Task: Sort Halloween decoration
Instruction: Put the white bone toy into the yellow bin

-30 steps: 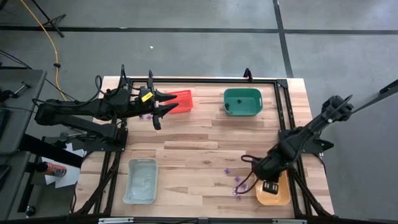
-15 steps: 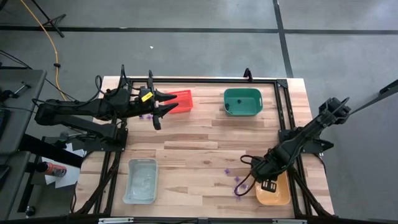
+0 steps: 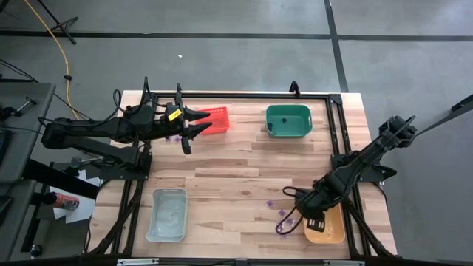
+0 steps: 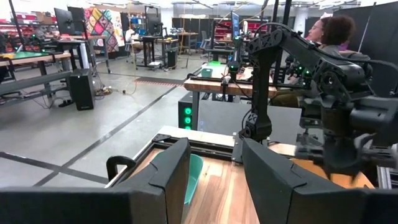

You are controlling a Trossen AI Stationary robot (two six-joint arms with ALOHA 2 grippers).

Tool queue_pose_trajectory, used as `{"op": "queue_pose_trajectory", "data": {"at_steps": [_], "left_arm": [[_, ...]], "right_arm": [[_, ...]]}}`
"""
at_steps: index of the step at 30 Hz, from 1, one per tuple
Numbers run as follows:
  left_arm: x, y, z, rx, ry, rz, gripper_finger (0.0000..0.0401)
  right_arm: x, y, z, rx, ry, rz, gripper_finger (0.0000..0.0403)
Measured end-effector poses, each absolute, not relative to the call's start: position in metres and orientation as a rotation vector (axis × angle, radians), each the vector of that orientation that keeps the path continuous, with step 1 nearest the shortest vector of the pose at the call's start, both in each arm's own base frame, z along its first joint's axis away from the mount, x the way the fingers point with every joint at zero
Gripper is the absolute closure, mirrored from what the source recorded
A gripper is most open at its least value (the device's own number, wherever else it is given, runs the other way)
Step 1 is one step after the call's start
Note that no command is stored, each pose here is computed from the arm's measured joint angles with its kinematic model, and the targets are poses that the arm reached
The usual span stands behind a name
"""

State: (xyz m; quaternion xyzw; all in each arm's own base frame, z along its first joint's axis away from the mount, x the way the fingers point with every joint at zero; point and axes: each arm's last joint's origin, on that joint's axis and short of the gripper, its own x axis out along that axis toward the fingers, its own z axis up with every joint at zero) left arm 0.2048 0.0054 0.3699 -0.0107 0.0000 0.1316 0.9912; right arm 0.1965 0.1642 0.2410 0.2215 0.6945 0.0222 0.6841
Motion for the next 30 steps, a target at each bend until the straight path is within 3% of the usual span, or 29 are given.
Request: {"op": "queue_pose_trajectory", "data": {"at_steps": [7,10,15,24,30], "left_arm": [[0.205,0.005,0.37,-0.021,0.0,0.264,0.0265],[0.205,0.005,0.37,-0.021,0.0,0.264,0.0265],[0.205,0.005,0.37,-0.021,0.004,0.264,0.0265],[0.205,0.005,0.369,-0.02,0.008,0.264,0.0265],[0.205,0.005,0.369,-0.02,0.008,0.264,0.0265]], "right_arm": [[0.224,0.184,0.253,0.529,1.219,0.313,0.0225],[0.235,0.192,0.246,0.505,1.18,0.358,0.0225],[0.253,0.209,0.222,0.399,1.295,0.423,0.0225],[0.272,0.22,0.174,0.119,1.477,0.287,0.025],[0.277,0.216,0.164,0.113,1.496,0.245,0.0263]]}}
